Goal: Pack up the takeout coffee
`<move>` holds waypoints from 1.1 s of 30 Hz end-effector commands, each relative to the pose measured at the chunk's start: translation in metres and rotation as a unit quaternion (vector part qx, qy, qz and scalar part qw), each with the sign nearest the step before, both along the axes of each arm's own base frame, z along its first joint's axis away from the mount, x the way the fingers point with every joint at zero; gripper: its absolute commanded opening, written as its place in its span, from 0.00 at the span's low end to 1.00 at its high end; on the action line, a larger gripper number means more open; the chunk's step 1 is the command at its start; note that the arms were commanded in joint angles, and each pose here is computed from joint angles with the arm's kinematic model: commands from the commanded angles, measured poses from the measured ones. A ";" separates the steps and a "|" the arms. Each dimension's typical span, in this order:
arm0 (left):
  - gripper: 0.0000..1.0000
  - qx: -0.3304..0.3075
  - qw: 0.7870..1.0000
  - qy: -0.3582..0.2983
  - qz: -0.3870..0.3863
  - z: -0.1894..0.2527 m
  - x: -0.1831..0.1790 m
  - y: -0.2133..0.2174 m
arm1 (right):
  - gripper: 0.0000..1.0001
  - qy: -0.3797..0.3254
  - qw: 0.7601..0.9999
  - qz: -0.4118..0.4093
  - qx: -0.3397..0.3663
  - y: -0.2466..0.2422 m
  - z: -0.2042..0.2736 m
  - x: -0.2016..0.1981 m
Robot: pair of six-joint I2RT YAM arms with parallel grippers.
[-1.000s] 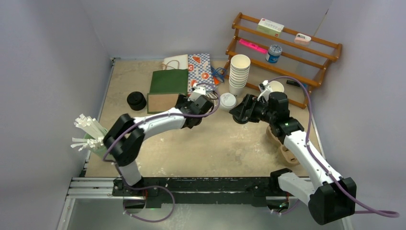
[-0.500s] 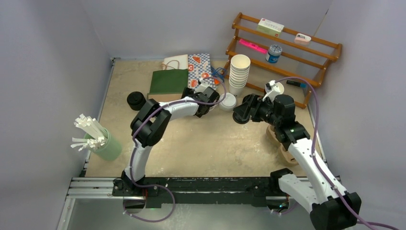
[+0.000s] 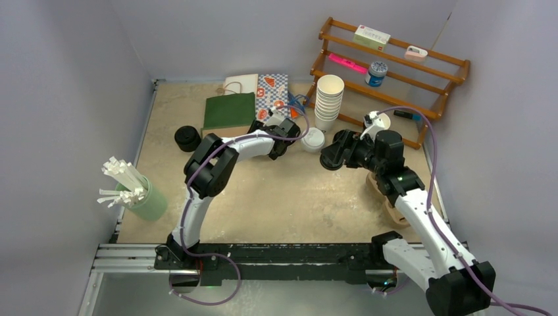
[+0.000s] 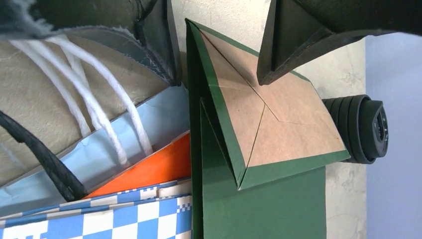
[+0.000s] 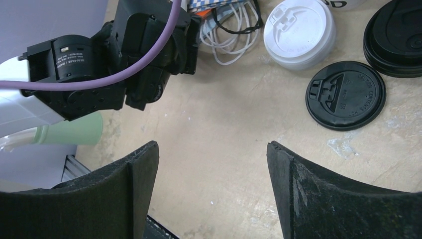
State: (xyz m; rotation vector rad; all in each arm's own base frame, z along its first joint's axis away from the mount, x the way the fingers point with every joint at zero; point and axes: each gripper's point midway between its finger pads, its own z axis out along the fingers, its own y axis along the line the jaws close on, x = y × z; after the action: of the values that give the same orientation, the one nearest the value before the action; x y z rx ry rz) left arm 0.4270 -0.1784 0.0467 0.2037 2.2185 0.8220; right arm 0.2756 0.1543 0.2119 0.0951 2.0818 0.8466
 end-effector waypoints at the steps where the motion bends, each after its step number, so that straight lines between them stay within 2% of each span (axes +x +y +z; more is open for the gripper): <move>1: 0.54 0.019 0.999 -0.030 0.024 0.023 0.000 0.015 | 0.81 -0.004 1.000 -0.004 -0.002 0.000 0.001 0.003; 4: 0.30 0.055 0.996 -0.047 0.043 0.033 0.001 0.025 | 0.81 -0.005 1.000 -0.004 0.001 0.000 0.003 0.003; 6: 0.06 0.070 0.995 -0.050 0.051 0.038 -0.001 0.029 | 0.81 -0.004 1.000 -0.004 0.000 0.000 0.004 0.002; 7: 0.00 0.072 0.994 -0.055 0.054 0.043 -0.003 0.028 | 0.81 -0.004 1.000 -0.004 0.000 0.000 0.005 0.003; 10: 0.00 0.062 0.994 -0.076 0.051 0.065 -0.015 0.019 | 0.81 -0.002 1.000 0.003 0.001 0.002 0.005 0.003; 15: 0.00 0.015 0.994 -0.106 0.029 0.096 -0.058 0.001 | 0.81 0.011 0.999 0.030 0.006 0.011 0.012 0.002; 20: 0.00 -0.059 0.990 -0.125 0.005 0.121 -0.097 -0.003 | 0.81 0.018 0.999 0.044 0.015 0.017 0.027 0.004; 22: 0.00 -0.094 0.988 -0.124 -0.007 0.124 -0.113 -0.002 | 0.78 0.022 0.998 0.047 0.025 0.020 0.034 0.006; 28: 0.00 -0.233 0.960 -0.132 -0.080 0.140 -0.147 -0.017 | 0.77 0.019 0.997 0.052 0.051 0.034 0.064 0.013; 33: 0.00 -0.306 0.935 -0.120 -0.129 0.135 -0.168 -0.020 | 0.80 0.027 0.998 0.046 0.024 0.066 0.071 0.020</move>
State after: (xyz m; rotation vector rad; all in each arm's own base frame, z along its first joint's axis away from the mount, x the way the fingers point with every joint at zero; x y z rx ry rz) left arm 0.2675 -0.1764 0.1818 0.0588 2.0492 0.2289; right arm 0.2908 0.1953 0.2651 0.0520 2.1298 0.9885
